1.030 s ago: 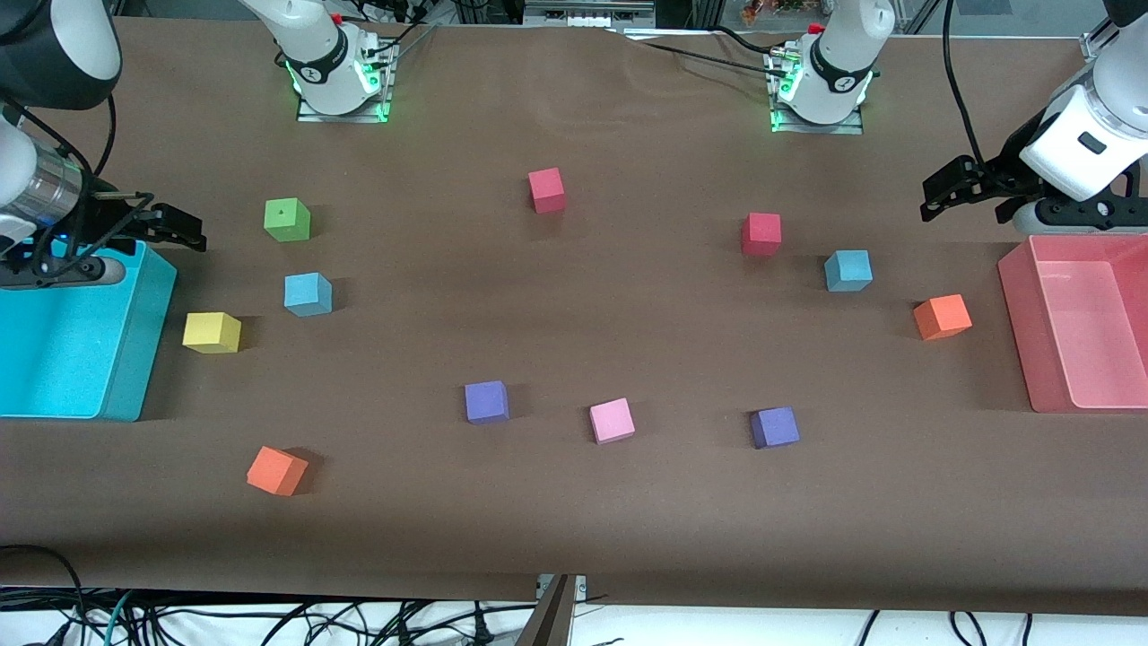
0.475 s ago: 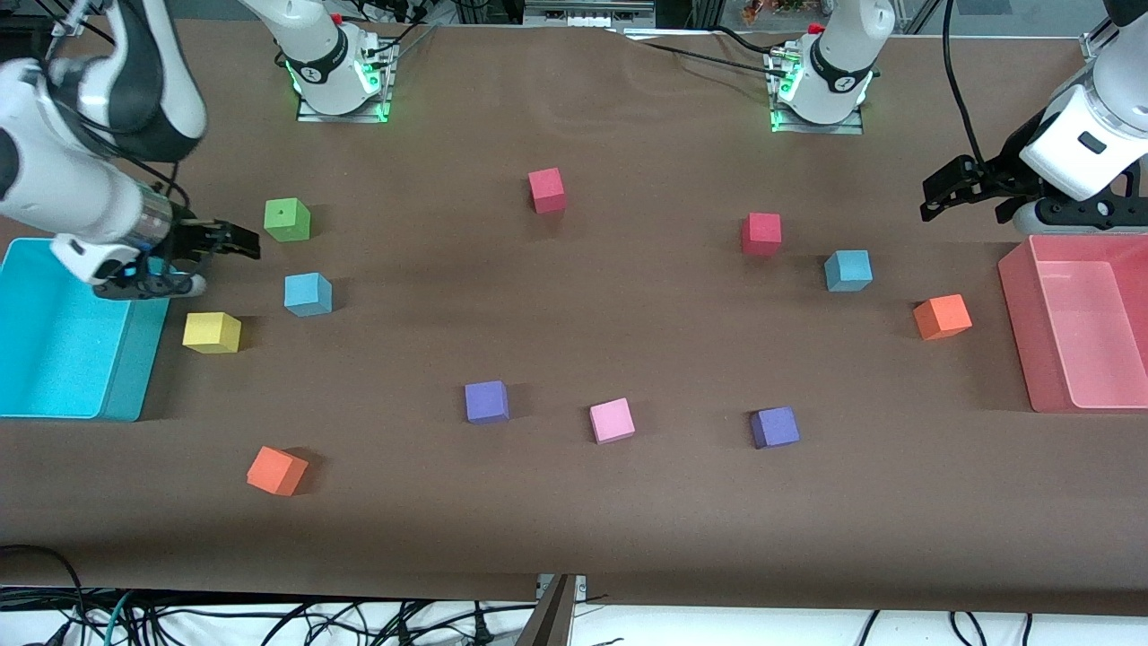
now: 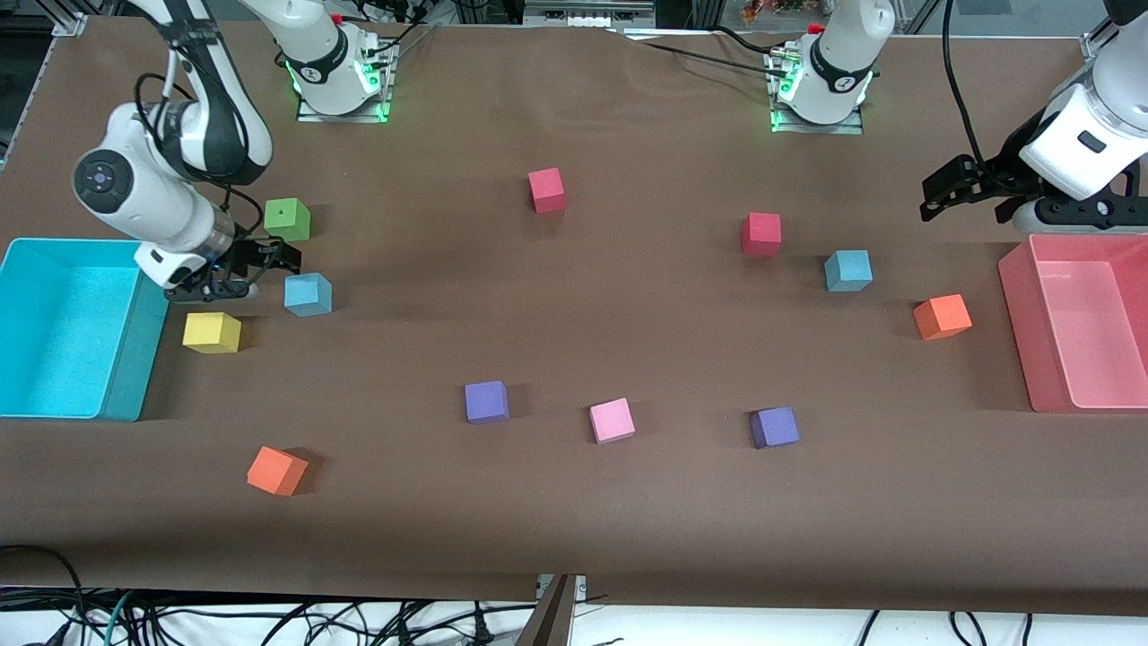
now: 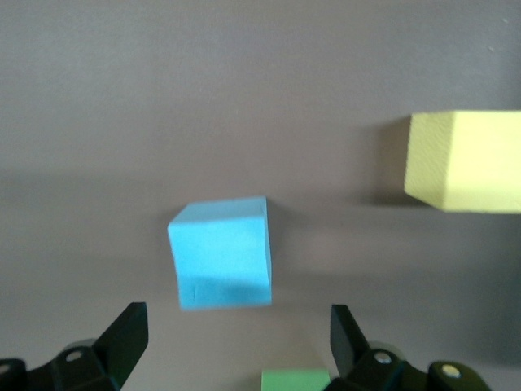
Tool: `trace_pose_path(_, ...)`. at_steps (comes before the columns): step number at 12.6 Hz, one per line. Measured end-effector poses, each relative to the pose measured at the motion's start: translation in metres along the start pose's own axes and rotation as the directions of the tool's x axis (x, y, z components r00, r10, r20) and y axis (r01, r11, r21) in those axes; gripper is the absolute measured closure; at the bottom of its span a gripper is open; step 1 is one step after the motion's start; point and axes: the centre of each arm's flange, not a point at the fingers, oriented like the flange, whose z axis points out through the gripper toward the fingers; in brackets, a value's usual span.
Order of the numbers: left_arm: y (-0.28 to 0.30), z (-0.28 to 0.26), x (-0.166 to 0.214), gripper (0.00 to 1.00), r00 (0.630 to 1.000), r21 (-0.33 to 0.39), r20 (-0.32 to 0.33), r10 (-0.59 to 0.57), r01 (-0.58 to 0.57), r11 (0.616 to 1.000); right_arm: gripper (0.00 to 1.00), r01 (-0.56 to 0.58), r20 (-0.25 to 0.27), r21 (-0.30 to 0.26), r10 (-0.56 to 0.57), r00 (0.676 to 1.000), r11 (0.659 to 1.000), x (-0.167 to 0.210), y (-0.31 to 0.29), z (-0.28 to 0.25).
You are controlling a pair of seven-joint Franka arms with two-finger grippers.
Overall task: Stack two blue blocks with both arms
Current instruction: 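Reach the right gripper to the light-blue cube and grasp it, then lift the light-blue cube with the right gripper toward the table middle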
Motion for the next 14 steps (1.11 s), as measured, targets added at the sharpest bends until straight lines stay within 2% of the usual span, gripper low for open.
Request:
trace_pose_path(6, 0.004, 0.000, -0.001, 0.00, 1.000, 0.000, -0.001, 0.008, -0.008, 1.000, 0.01, 0.077, -0.048, -0.002, -0.077, 0.996, 0.997, 0.008, -0.022, 0.047)
trace_pose_path(9, 0.004, 0.000, -0.001, 0.00, 1.000, 0.000, -0.001, 0.007, -0.007, 1.000, 0.01, 0.084, -0.037, -0.001, -0.084, 0.996, 0.996, 0.007, -0.022, 0.056)
trace_pose_path(10, 0.004, 0.000, -0.001, 0.00, 1.000, 0.000, -0.001, 0.007, -0.007, 1.000, 0.06, 0.085, -0.029, 0.000, -0.085, 0.996, 0.996, 0.006, -0.022, 0.061)
trace_pose_path(11, 0.004, 0.000, -0.001, 0.00, 1.000, 0.000, -0.001, 0.007, -0.007, 1.000, 0.07, 0.086, -0.021, 0.001, -0.086, 0.996, 0.996, 0.005, -0.022, 0.065)
trace_pose_path(13, 0.003, 0.000, 0.000, 0.00, 1.000, 0.000, -0.001, 0.007, -0.007, 1.000, 0.31, 0.089, -0.014, 0.001, -0.089, 0.996, 0.996, 0.005, -0.022, 0.068)
trace_pose_path(14, 0.002, 0.000, 0.000, 0.00, 1.000, 0.000, -0.001, 0.005, -0.005, 1.000, 0.40, 0.094, -0.018, 0.001, -0.094, 0.995, 0.996, 0.005, -0.022, 0.066)
